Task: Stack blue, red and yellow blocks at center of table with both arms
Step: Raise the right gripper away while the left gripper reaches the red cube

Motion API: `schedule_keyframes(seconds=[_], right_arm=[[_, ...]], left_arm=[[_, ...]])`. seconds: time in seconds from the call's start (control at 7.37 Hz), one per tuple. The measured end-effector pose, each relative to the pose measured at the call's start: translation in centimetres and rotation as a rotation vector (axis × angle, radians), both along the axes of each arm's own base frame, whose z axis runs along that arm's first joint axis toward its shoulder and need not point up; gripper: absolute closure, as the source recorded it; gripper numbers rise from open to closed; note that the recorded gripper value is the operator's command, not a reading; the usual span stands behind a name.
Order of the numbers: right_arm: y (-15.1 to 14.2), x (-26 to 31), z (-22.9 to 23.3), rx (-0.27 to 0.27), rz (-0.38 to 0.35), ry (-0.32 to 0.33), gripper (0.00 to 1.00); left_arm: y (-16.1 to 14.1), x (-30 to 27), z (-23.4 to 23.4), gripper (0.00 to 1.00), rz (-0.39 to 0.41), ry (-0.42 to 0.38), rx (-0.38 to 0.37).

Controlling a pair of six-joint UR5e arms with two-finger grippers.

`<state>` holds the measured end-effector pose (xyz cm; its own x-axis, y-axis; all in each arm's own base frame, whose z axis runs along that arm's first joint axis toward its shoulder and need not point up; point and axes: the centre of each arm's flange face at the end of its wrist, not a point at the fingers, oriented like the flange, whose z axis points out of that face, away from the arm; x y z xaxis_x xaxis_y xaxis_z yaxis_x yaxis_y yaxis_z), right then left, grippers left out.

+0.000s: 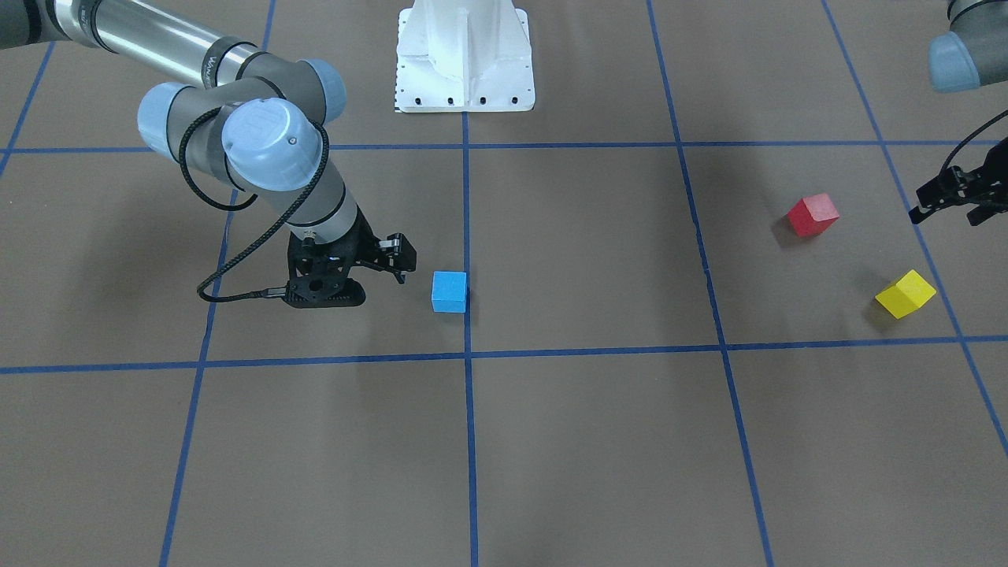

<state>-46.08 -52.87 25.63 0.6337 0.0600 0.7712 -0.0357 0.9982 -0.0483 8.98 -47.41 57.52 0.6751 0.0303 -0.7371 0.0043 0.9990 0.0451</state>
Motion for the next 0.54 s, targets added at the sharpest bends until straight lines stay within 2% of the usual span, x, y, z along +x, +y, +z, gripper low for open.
schedule_keyframes(seconds=[0.27,0.54], right_arm=[[-0.1,7.8,3.6,-0.014,0.023,-0.012,0.0],[0.4,14.0,8.3,0.031,-0.007,0.006,0.0]], left_arm=[[1.2,6.5,-0.7,0.0,-0.043,-0.031,-0.03],[3.3,10.7,-0.6,0.0,-0.096,-0.032,-0.088]])
